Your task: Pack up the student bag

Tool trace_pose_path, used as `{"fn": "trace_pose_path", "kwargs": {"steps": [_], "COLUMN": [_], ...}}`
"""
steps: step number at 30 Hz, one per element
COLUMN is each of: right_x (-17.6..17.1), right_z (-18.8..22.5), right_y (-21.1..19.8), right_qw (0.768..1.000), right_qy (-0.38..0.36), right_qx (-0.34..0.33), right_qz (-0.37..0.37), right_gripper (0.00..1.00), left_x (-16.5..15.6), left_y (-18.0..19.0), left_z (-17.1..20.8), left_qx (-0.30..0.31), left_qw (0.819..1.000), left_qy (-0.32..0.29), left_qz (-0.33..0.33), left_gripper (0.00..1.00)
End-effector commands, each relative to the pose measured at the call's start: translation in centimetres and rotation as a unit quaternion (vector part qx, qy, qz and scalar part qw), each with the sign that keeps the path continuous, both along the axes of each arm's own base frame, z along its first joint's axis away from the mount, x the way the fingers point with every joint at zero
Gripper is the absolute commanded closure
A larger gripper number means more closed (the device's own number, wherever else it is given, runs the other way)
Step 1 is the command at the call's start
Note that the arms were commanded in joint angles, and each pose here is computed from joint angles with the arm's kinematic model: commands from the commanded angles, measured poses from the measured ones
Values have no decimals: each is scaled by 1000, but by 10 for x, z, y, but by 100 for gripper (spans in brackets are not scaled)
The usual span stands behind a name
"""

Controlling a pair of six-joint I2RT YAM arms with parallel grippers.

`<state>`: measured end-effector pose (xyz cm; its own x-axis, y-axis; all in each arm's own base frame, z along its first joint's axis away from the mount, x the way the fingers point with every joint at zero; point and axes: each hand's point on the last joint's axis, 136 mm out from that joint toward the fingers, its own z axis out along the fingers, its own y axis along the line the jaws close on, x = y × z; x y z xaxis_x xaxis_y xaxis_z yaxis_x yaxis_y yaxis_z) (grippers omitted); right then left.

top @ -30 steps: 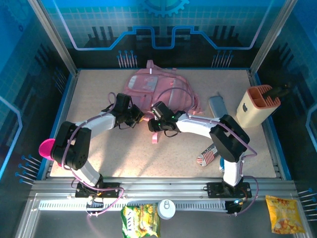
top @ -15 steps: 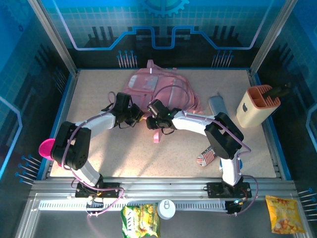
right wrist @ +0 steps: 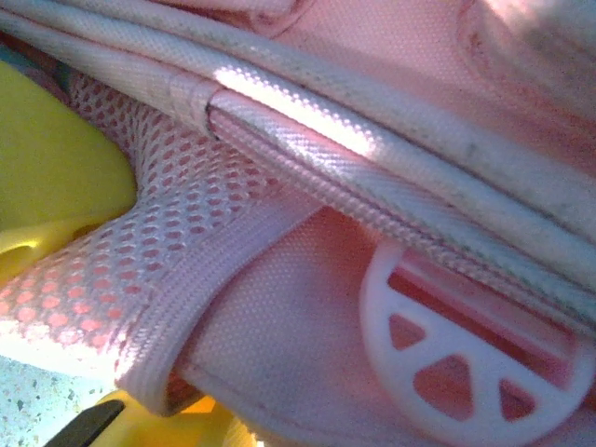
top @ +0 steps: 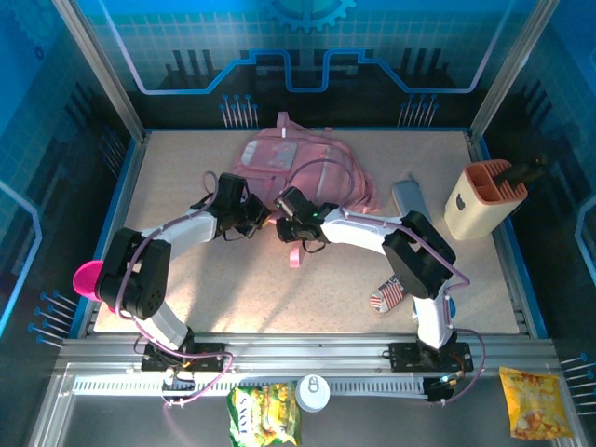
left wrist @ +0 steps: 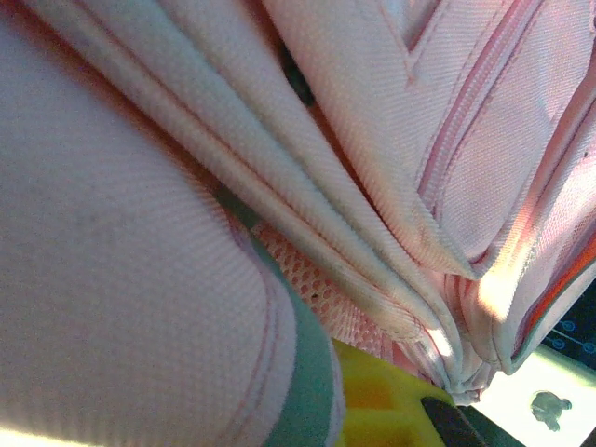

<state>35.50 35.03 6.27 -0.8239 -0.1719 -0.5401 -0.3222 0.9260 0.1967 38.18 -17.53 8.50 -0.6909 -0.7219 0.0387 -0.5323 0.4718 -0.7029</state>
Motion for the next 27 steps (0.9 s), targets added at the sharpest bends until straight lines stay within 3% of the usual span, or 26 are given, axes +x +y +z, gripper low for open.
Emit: {"fn": "trace_pose_path", "kwargs": {"steps": [1, 12, 27], "right_x": [15, 6, 21], "right_z": [25, 21, 21], "right_y": [18, 17, -1], "right_qw": [998, 998, 992], "right_qy": [-51, -53, -69], "right_qx": [25, -27, -76], "right_qz": [-1, -20, -72], "right_gripper": [68, 62, 77], "left_x": [6, 7, 6], "left_y": [-26, -27, -26], "left_z": [35, 35, 34], "left_qx": [-50, -53, -52], "left_qw": [997, 997, 997], "left_qy": [-37, -37, -35], "left_qz": [-44, -43, -41], "left_gripper": [100, 100, 100]}}
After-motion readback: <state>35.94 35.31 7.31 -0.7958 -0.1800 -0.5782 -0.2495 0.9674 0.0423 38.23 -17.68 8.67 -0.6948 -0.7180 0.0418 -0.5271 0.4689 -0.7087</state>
